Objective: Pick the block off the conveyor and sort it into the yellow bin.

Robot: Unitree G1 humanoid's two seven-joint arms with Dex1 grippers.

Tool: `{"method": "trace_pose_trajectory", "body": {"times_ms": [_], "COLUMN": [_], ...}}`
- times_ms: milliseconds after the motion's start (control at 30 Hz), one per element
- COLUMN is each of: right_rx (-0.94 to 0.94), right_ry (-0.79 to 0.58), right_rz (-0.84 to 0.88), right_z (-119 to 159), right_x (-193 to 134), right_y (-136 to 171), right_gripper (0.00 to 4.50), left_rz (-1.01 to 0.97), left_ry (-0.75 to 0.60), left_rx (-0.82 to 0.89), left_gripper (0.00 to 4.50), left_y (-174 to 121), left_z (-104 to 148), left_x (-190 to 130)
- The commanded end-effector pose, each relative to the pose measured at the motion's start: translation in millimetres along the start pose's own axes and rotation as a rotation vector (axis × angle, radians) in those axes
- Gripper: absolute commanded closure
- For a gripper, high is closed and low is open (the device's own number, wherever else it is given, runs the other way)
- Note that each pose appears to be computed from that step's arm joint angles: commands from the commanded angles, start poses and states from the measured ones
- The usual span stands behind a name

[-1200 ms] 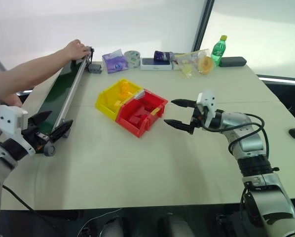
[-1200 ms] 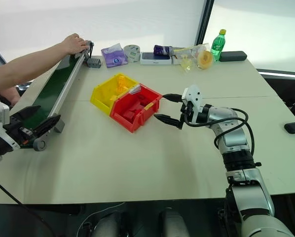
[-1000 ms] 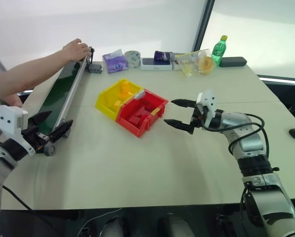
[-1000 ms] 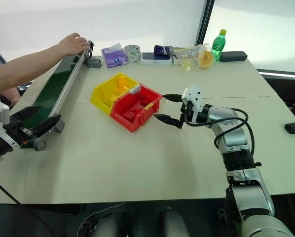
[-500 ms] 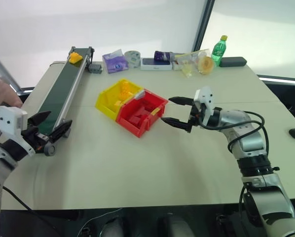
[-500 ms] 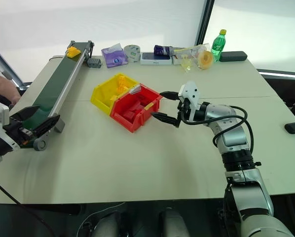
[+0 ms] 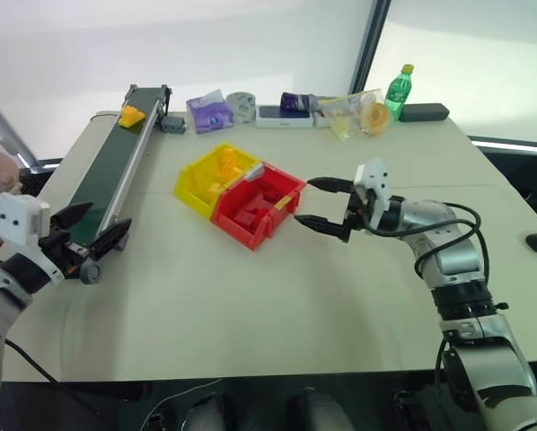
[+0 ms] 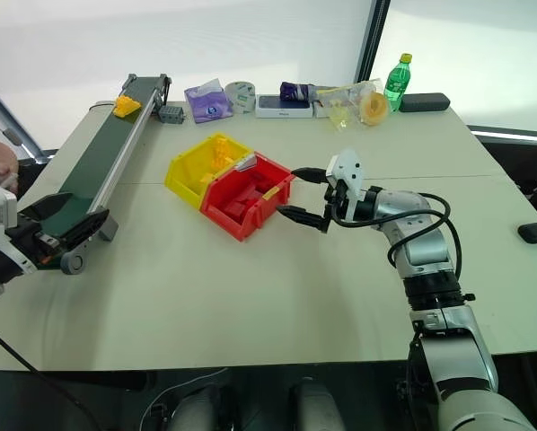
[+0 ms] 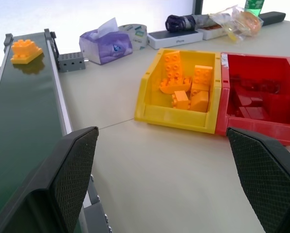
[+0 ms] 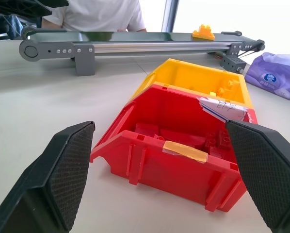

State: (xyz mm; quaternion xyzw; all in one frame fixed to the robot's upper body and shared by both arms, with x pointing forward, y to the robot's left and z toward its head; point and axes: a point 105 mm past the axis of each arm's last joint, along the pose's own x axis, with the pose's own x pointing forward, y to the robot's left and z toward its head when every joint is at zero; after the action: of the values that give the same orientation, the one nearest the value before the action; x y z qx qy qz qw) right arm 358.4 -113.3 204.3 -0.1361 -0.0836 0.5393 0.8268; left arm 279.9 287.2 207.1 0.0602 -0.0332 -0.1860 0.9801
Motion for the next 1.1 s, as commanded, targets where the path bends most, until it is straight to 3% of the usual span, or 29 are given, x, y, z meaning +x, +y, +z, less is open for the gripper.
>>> {"method": "trace_pose_trajectory", "body": {"times_ms": [33,333,567,1100], "right_rx": [-0.043,-0.038,-0.033,-0.038], "right_ry": [-0.024,-0.023,-0.030,-0.040], "right_rz": [-0.015,-0.011,0.003,0.008], "right_z": [8.6,4.2,4.9,7.7], "right_x": [-4.6,-6.5,-0.2,4.4], "right_y": [-4.8,-4.7,-4.1,-3.8], "right_gripper": [0.00,0.00,0.00,0.00], "left_rz": [0.005,0.291,0.451,0.468], "left_ry": [-0.042,-0.134,-0.097,-0.098], "left_rx": [0.037,0.041,0.015,0.012], "left_gripper": [0.05,0.05,0.05,0.05], "left_y": [-0.8,26.7,33.6,35.6], "left_z": [12.1,8.7,-19.2,-23.1], "left_x": [-2.5,-48.8,-85.5,-84.9]}}
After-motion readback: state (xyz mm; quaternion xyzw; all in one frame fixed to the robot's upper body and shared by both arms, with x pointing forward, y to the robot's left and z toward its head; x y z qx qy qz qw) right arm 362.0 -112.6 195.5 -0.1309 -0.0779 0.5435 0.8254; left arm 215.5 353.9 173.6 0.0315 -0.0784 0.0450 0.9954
